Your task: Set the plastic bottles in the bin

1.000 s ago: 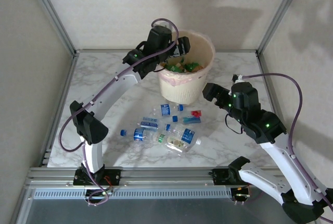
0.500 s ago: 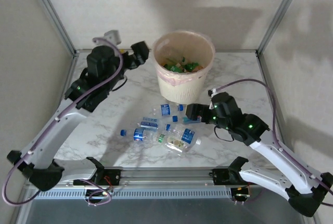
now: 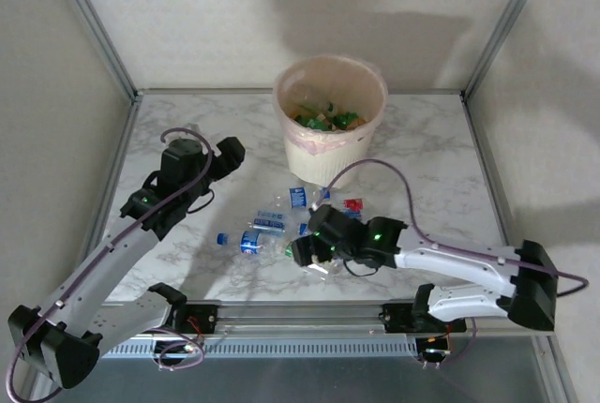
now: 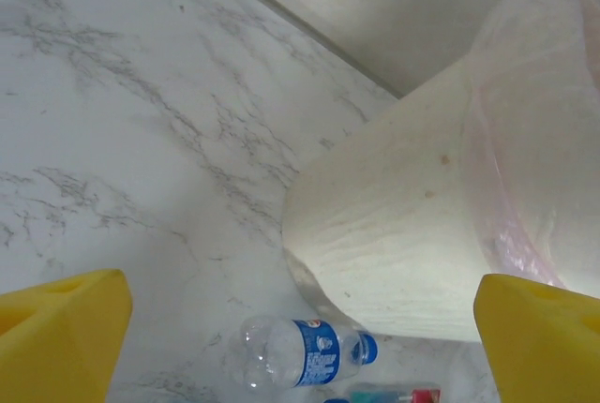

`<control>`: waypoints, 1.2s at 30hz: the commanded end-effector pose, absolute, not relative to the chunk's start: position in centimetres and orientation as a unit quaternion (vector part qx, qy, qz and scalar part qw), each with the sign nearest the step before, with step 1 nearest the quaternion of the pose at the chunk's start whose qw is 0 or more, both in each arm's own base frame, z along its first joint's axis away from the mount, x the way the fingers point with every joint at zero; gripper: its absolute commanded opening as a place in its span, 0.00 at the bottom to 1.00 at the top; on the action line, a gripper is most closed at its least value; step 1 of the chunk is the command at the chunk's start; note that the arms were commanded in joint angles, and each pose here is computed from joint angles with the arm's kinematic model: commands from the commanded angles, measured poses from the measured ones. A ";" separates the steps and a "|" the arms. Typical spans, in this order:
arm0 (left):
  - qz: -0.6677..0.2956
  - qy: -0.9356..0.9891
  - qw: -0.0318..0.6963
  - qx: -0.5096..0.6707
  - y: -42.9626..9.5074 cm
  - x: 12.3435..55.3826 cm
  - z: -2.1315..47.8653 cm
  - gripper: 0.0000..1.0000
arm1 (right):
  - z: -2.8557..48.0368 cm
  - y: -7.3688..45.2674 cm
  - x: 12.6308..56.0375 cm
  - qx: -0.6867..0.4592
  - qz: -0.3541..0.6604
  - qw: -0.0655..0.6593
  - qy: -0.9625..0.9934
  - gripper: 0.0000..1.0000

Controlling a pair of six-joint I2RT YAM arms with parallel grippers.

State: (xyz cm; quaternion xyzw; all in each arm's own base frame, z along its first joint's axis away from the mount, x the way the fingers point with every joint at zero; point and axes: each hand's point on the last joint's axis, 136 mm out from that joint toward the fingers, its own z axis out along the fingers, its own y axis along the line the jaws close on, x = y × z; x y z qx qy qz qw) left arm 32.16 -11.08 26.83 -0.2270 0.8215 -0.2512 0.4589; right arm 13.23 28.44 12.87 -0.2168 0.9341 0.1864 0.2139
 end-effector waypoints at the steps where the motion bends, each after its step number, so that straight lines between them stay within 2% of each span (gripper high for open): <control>1: -0.280 0.809 0.456 -0.246 -11.0 32.5 26.7 0.93 | 11.8 29.4 13.4 -0.238 0.152 0.221 0.933 0.94; 9: -0.271 0.814 0.445 -0.255 -10.3 32.7 25.1 0.93 | 10.5 30.2 14.5 -0.259 0.108 0.230 0.932 0.95; 15: -0.275 0.815 0.438 -0.261 -10.2 32.9 24.2 0.91 | 8.7 30.6 14.2 -0.286 0.090 0.207 0.931 0.93; 28: -0.274 0.816 0.432 -0.269 -9.6 33.1 23.0 0.90 | 7.0 31.1 11.1 -0.325 0.104 0.151 0.928 0.88; 36: -0.274 0.816 0.430 -0.272 -9.3 33.1 22.5 0.90 | 8.0 31.7 11.4 -0.329 0.093 0.173 0.924 0.89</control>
